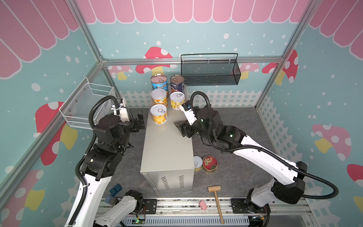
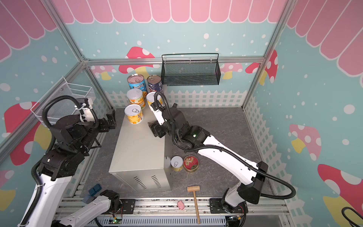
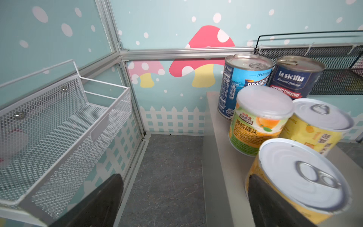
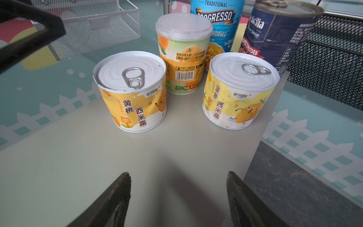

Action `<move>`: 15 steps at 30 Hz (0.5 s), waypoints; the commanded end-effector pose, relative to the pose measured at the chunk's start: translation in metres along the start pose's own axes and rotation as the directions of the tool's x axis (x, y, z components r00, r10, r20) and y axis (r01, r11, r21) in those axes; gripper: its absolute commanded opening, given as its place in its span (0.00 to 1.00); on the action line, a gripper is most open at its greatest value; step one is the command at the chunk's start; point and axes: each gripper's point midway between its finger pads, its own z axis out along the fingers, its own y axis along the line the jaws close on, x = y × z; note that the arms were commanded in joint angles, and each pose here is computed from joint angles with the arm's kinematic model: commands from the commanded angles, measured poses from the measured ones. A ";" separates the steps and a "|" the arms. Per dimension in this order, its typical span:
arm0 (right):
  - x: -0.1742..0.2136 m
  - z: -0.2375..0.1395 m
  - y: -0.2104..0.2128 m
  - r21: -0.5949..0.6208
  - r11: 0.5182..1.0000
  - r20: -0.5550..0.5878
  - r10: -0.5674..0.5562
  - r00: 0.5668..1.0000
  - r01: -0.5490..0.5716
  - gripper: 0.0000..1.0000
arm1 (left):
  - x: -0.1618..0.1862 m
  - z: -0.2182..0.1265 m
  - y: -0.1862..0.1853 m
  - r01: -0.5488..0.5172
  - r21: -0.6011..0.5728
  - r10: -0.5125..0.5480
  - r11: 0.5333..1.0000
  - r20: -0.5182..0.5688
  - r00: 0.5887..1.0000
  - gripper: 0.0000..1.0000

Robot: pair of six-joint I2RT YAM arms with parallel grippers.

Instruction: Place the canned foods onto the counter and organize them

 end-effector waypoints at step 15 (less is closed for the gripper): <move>-0.015 0.009 -0.011 0.076 0.995 0.004 0.065 0.998 -0.065 0.93 | -0.024 -0.087 -0.059 -0.071 0.463 0.054 0.883 0.051 0.997 1.00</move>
